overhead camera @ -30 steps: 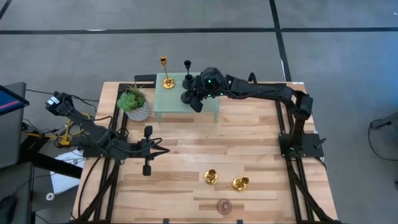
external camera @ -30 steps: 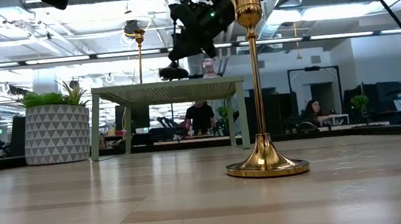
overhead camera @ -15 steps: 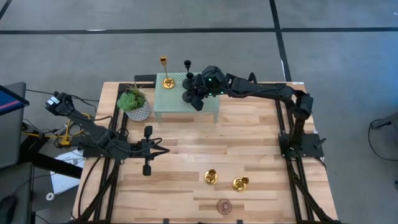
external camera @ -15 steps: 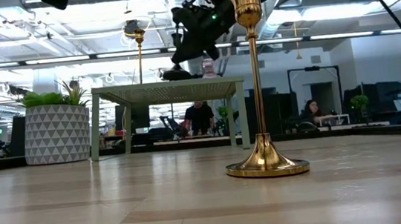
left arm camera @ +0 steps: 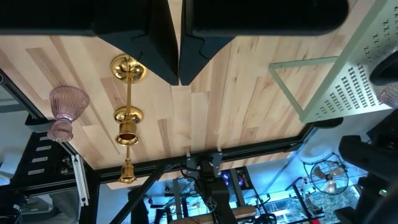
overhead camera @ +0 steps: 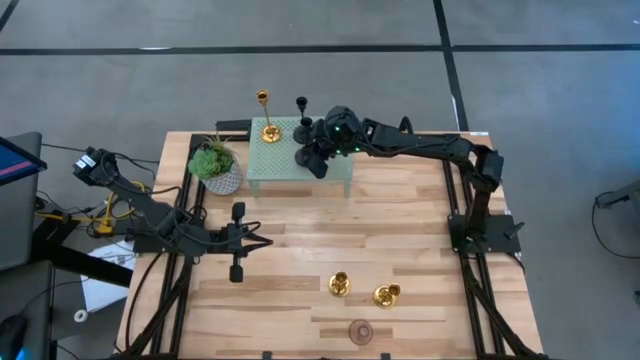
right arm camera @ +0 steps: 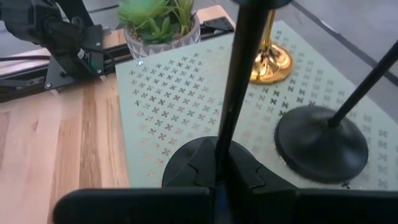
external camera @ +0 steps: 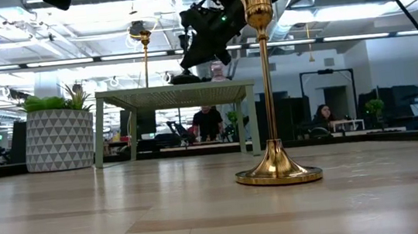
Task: Pick & Place candle stick holders
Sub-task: Put the black candle holder on the shelf aligned with the other black candle holder
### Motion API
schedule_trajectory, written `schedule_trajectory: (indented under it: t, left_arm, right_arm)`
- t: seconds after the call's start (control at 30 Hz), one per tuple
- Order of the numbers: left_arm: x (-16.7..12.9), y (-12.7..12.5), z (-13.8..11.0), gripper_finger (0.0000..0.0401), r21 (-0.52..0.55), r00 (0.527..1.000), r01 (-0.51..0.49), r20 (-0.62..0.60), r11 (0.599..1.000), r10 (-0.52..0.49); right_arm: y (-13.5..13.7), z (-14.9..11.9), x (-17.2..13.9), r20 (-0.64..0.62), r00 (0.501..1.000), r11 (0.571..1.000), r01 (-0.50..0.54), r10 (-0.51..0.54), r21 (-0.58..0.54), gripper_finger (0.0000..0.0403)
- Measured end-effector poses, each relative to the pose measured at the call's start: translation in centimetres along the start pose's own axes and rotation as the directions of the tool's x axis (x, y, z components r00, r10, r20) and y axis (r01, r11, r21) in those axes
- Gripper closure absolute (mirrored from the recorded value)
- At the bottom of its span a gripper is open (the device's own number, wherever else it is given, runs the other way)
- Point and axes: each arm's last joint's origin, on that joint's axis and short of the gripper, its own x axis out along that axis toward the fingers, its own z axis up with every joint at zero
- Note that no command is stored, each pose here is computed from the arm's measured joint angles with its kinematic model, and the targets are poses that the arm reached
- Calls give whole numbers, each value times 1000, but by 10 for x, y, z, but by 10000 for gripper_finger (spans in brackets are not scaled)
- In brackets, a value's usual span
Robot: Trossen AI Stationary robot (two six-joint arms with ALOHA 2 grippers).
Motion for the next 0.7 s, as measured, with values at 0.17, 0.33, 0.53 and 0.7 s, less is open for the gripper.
schedule_trajectory:
  t: [0.17, 0.33, 0.53, 0.7]
  left_arm:
    - [0, 0, 0, 387, 0, 1000, 0, 0, 1000, 0]
    - [0, 0, 0, 387, 0, 1000, 0, 0, 1000, 0]
    - [1, -1, -3, 387, 10, 1000, 3, -8, 1000, -3]
    - [1, -2, -3, 387, 13, 1000, 5, -10, 1000, -5]
  right_arm:
    - [2, -5, 7, -26, 1000, 1000, -4, 4, -1, 403]
    - [2, -11, 23, -15, 1000, 1000, -9, 9, -6, 403]
    - [1, -11, 23, -9, 1000, 999, 14, -14, -38, 403]
    - [0, -10, 20, -12, 1000, 999, 21, -21, -36, 396]
